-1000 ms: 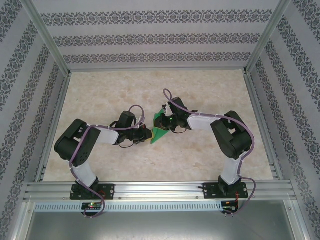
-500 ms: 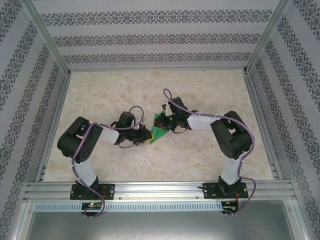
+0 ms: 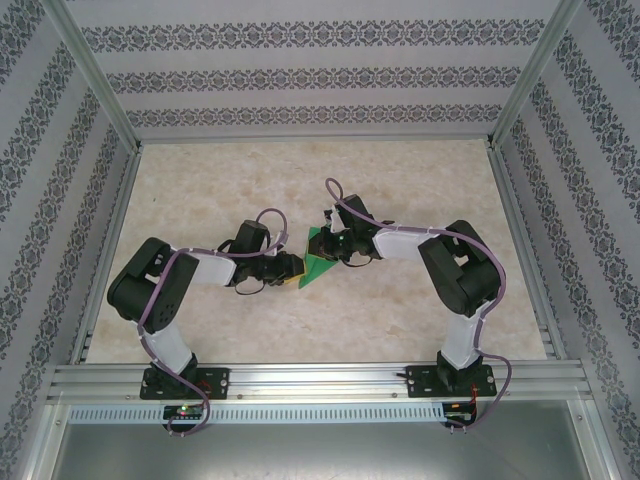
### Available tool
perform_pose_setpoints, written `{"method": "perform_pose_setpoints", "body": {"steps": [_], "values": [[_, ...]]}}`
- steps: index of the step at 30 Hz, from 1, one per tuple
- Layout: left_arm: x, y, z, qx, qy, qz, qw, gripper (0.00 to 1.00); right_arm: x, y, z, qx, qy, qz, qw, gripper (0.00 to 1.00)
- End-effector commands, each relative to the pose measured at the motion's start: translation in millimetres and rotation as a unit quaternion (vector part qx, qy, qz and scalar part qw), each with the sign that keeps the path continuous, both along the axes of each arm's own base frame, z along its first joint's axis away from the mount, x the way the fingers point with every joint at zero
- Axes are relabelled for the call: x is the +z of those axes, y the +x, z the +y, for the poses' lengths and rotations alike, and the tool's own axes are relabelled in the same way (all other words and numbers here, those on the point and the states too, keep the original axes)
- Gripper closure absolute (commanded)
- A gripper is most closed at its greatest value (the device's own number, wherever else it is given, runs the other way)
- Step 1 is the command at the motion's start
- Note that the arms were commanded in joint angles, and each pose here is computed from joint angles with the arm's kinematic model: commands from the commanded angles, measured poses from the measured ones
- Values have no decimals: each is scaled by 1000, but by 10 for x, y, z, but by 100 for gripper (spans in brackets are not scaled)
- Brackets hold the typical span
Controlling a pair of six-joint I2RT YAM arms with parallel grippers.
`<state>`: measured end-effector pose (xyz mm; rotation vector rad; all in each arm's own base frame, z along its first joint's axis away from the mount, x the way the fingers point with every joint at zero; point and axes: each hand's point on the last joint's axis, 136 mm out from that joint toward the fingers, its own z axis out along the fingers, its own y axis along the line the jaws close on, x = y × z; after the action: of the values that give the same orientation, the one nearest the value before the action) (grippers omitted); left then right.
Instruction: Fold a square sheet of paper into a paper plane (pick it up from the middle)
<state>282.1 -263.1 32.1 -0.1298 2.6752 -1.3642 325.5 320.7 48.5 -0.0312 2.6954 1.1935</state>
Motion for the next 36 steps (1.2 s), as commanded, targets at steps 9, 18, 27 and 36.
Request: {"method": "perform_pose_setpoints", "body": {"steps": [9, 18, 27, 36], "values": [[130, -54, 62, -47, 114, -89, 988, 61, 168, 155, 26, -12, 17, -27, 999, 86], [86, -109, -17, -85, 182, -122, 972, 62, 168, 150, 18, -13, 18, -27, 999, 86], [-6, -85, -66, -91, 238, -151, 955, 62, 167, 139, 6, -11, 17, -27, 999, 86], [-86, -57, -52, -89, 268, -169, 944, 64, 166, 142, 4, -12, 18, -26, 999, 86]]}}
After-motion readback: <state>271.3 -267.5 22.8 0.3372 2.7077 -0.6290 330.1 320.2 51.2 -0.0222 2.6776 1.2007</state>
